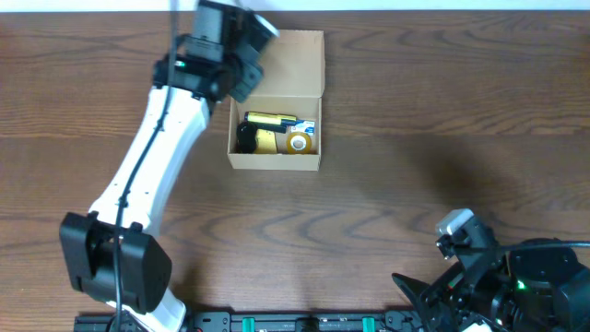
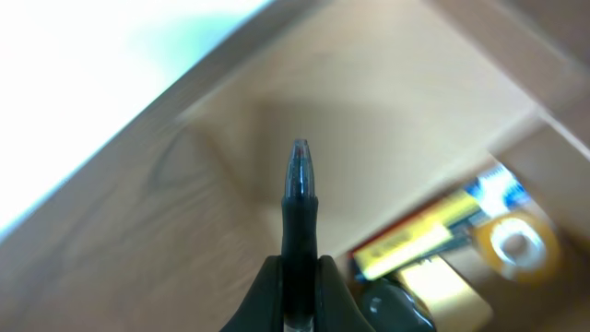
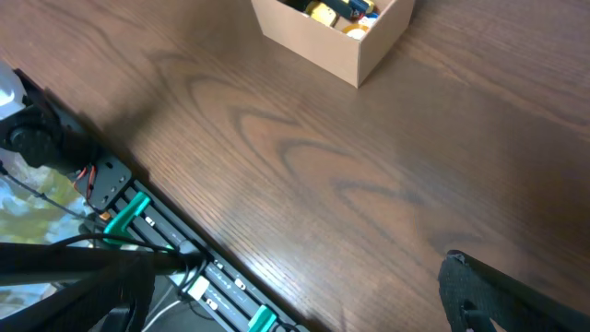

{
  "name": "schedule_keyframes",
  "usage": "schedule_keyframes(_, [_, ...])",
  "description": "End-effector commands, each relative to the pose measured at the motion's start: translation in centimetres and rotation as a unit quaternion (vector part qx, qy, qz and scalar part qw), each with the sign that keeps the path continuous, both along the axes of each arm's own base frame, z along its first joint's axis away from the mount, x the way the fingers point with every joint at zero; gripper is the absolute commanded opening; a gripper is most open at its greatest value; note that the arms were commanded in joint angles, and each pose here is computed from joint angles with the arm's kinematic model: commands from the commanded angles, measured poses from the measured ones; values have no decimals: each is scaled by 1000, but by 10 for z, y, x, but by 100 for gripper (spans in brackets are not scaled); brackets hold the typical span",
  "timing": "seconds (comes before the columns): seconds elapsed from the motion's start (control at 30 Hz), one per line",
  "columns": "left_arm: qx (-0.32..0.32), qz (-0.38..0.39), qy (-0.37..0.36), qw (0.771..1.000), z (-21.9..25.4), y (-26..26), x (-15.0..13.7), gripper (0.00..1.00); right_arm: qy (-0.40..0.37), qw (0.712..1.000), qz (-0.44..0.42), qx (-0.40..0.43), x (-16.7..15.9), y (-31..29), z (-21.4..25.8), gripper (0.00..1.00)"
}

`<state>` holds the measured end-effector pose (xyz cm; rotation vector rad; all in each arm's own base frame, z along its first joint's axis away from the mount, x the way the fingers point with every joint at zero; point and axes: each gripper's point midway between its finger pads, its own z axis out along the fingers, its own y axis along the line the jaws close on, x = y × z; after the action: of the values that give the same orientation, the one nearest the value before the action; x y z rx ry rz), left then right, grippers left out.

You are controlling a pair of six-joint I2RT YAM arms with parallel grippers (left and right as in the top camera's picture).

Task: Pack container
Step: 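Carry the pen right and lower it into the box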

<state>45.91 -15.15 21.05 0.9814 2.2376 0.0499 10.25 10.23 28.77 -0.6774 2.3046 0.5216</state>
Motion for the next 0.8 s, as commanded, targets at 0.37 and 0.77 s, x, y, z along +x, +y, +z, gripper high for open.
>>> schedule_keyframes(0.37, [55,-251,32,966,-53,-52,-23,5,3,1000,1,4,-1,1,0,99])
schedule_keyframes(0.77, [101,-338,56,934,-103,-75,-32,5,3,1000,1,4,-1,1,0,99])
